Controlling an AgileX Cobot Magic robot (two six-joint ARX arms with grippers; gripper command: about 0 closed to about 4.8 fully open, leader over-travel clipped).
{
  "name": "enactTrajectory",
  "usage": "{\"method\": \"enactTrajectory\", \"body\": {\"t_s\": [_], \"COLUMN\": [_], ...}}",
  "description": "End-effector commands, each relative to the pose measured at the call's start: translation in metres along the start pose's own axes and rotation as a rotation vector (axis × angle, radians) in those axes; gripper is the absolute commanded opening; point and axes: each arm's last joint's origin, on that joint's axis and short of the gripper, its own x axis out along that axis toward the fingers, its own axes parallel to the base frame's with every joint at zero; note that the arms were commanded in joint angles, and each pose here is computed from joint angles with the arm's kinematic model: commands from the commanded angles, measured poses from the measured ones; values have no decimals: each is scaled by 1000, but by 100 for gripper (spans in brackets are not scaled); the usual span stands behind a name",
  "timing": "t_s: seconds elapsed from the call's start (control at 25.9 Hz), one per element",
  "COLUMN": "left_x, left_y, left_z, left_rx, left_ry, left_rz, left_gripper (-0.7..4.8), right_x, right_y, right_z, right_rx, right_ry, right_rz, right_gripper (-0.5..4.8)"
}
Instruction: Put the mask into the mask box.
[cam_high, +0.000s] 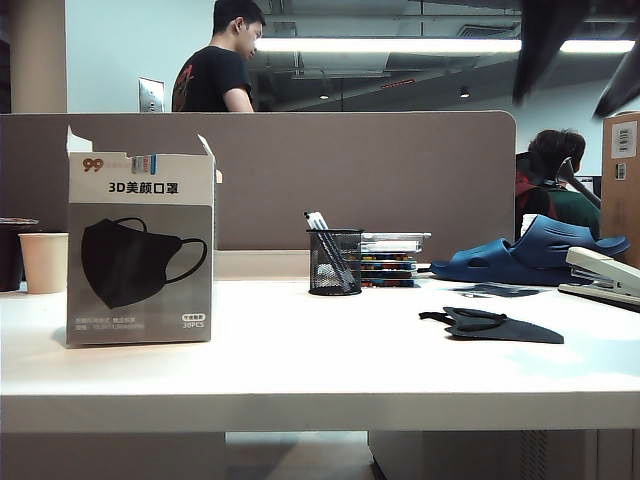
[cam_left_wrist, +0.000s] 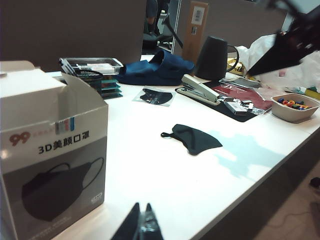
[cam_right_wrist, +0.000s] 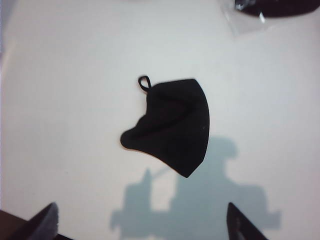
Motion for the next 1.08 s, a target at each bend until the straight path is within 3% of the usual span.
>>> {"method": "enactTrajectory", "body": {"t_s": [0.04,0.46,0.58,1.08], "left_x": [0,0,-1,-1], "left_y": [-1,-1,-1,-1], "left_z": [2,2,3,3], "left_rx": [10,10,10,9], "left_ry": [-8,-9,-9,-9], "left_rz": [-5,-2,-2,-5], "left_gripper": [-6,-6,-6,-6], "right_x": [29,131,153,196], "right_y": [-3,-14,-18,-24], "right_z": [8,7,7,3], "right_rx": [16,28,32,66], "right_ry": [29,130,166,295], "right_rz": [3,-1,-47,-90], "right_gripper": [479,479,479,479]}}
